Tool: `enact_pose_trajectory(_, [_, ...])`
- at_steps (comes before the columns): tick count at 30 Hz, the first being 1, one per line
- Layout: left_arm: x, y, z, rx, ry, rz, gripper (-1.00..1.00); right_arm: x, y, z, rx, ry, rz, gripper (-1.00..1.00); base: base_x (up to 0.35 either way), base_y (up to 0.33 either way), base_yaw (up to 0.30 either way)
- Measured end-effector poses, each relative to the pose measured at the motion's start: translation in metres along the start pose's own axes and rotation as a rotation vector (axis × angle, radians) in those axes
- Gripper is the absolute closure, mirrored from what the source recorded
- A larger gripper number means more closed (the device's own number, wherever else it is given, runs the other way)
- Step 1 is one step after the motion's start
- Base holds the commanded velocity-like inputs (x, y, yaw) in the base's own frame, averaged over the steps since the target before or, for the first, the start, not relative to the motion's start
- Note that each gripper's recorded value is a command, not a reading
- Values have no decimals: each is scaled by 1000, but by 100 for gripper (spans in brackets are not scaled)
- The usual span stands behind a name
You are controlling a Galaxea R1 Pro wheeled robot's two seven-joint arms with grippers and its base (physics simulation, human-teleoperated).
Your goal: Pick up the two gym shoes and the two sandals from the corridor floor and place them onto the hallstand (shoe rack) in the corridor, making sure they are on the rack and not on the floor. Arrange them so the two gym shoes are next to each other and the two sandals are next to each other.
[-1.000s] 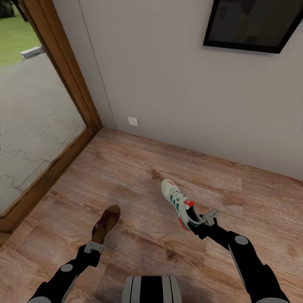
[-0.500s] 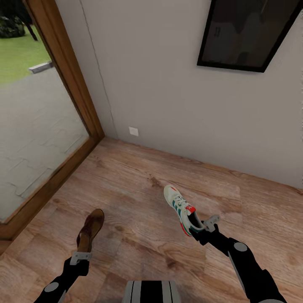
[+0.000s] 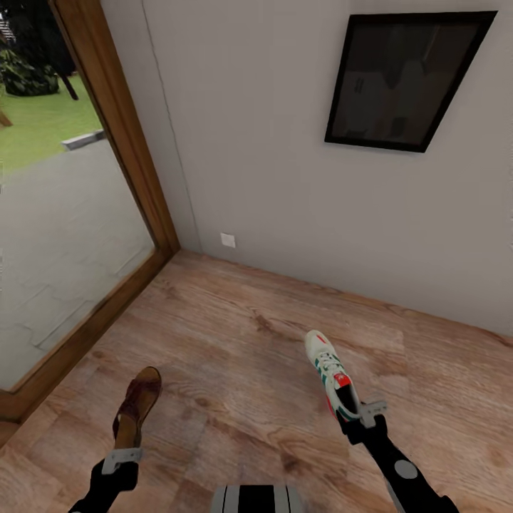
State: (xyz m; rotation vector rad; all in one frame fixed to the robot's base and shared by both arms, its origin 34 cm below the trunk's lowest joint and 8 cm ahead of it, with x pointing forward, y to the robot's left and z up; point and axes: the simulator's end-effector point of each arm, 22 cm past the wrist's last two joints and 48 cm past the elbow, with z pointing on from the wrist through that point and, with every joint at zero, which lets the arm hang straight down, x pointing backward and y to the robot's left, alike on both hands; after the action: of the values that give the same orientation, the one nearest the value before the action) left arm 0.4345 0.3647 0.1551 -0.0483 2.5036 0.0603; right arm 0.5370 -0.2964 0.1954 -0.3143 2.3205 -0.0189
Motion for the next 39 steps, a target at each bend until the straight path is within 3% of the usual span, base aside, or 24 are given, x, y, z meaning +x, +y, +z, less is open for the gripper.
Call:
enact_pose_trajectory(4, [5, 15, -11, -41, -13, -47, 100, 19, 2, -12, 36, -19, 10, 100, 0, 0, 0])
enact_pose_trajectory(7, [0, 23, -21, -70, -76, -74, 100, 39, 0, -28, 89, -44, 45, 100, 0, 0, 0])
enact_pose_trajectory(11, [12, 21, -35, -74, -83, -83, 100, 73, -5, -49, 129, 3, 102, 100, 0, 0, 0])
enact_pose_trajectory(18, [5, 23, -43, -76, -109, -86, 100, 66, -17, -58, 163, -28, 133, 100, 0, 0, 0])
enact_pose_trajectory(39, [-41, 18, -57, -61, -213, -96, 100, 14, -21, -68, 175, -136, 144, 100, 0, 0, 0])
